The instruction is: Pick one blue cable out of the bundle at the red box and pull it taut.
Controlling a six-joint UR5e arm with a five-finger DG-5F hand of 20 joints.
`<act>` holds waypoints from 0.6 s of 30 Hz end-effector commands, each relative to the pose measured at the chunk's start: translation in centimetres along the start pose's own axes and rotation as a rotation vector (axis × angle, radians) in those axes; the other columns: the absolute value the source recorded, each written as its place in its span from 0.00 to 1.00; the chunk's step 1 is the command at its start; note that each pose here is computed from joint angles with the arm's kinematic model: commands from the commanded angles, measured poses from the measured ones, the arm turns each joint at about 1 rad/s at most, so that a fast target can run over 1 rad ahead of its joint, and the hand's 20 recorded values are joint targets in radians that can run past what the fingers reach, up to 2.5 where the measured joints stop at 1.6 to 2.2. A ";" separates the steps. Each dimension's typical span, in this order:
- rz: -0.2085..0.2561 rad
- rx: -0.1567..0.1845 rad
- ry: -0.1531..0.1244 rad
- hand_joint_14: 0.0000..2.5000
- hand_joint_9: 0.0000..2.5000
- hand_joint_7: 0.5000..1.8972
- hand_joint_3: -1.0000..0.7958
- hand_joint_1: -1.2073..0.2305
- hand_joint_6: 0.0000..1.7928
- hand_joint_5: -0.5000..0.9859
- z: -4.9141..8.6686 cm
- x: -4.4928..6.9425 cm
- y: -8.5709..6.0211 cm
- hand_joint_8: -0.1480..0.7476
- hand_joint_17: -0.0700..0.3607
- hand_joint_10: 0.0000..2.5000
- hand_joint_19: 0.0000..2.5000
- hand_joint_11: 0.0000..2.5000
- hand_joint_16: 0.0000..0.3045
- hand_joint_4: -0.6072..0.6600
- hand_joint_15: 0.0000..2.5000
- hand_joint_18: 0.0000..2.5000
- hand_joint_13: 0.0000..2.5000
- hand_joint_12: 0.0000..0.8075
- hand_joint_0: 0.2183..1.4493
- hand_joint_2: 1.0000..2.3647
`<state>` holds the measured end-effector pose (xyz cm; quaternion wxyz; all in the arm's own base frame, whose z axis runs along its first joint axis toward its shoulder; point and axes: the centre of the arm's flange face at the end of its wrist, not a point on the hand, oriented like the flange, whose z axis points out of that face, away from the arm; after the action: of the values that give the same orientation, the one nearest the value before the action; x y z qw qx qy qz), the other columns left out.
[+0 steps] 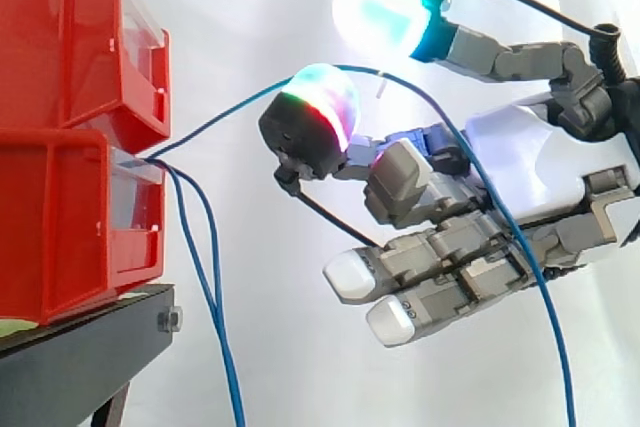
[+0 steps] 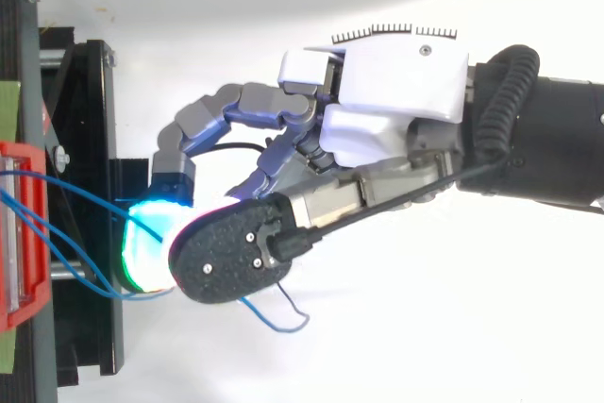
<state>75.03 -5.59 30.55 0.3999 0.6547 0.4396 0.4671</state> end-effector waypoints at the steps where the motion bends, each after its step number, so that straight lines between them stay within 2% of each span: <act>1: 0.000 -0.001 0.000 0.00 0.38 0.24 0.28 0.32 0.50 0.23 0.0 0.0 0.0 0.57 0.52 0.00 0.07 0.41 0.22 0.38 0.14 0.23 0.25 0.57 0.10 0.00; 6: 0.000 -0.001 0.000 0.00 0.37 0.25 0.28 0.27 0.50 0.23 0.0 0.0 0.0 0.56 0.51 0.00 0.06 0.41 0.22 0.36 0.14 0.23 0.25 0.56 0.10 0.00; 10: 0.000 0.001 0.000 0.00 0.36 0.27 0.28 0.23 0.50 0.23 0.0 0.0 0.0 0.53 0.48 0.00 0.06 0.42 0.20 0.30 0.14 0.21 0.24 0.53 0.14 0.00; 14: -0.001 0.001 0.001 0.00 0.35 0.32 0.28 0.26 0.50 0.23 0.0 0.1 -0.1 0.47 0.43 0.00 0.07 0.42 0.17 0.25 0.13 0.19 0.22 0.47 0.25 0.00; 18: -0.001 0.001 0.000 0.00 0.35 0.33 0.28 0.29 0.50 0.23 0.0 0.1 -0.1 0.46 0.41 0.00 0.07 0.42 0.15 0.23 0.13 0.18 0.22 0.45 0.33 0.00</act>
<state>75.02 -5.59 30.53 0.4000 0.6548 0.4396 0.4668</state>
